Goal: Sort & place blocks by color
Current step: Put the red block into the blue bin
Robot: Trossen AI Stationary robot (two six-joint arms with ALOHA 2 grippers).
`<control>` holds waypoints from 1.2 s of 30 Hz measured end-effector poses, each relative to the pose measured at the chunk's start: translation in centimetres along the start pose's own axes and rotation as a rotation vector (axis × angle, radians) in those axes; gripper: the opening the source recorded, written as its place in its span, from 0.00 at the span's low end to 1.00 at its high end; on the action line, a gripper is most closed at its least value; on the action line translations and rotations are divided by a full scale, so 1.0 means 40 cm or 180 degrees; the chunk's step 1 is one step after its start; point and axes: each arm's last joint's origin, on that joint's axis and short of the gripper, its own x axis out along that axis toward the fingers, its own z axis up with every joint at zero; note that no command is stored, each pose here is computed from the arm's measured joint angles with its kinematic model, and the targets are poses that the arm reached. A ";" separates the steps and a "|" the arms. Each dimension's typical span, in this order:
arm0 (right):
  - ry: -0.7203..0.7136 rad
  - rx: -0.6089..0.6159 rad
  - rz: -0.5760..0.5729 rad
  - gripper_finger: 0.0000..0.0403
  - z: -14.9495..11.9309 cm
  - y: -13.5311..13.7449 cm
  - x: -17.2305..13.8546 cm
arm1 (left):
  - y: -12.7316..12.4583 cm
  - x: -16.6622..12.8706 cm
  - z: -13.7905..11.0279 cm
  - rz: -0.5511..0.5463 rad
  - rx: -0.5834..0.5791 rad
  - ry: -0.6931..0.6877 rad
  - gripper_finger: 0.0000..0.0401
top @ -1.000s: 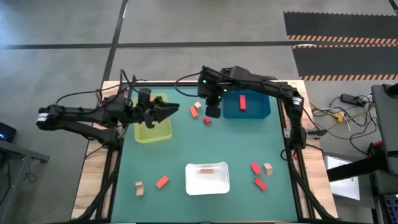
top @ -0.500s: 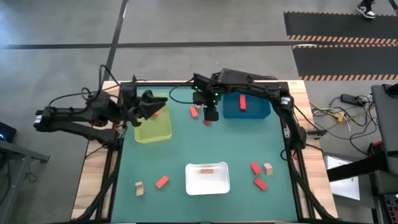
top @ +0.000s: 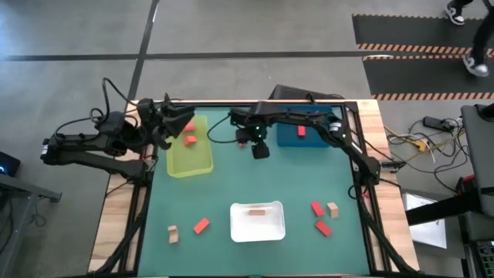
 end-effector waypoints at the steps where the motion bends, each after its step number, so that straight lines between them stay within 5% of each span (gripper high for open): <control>1: 0.0094 0.0023 -0.0007 0.55 -0.001 -0.003 0.020 | 0.002 0.000 0.001 0.0069 0.0064 -0.0033 0.39; 8: 0.0369 0.0018 0.0093 0.51 -0.002 -0.016 0.116 | 0.012 0.003 0.001 0.0523 0.0221 -0.0219 0.39; 18: 0.0215 0.0073 0.0025 0.46 -0.010 -0.063 0.125 | 0.021 0.011 -0.006 0.0885 0.0389 -0.0314 0.39; 36: 0.0052 0.0227 0.0182 0.30 -0.018 -0.073 0.141 | 0.025 0.015 -0.011 0.0963 0.0404 -0.0321 0.39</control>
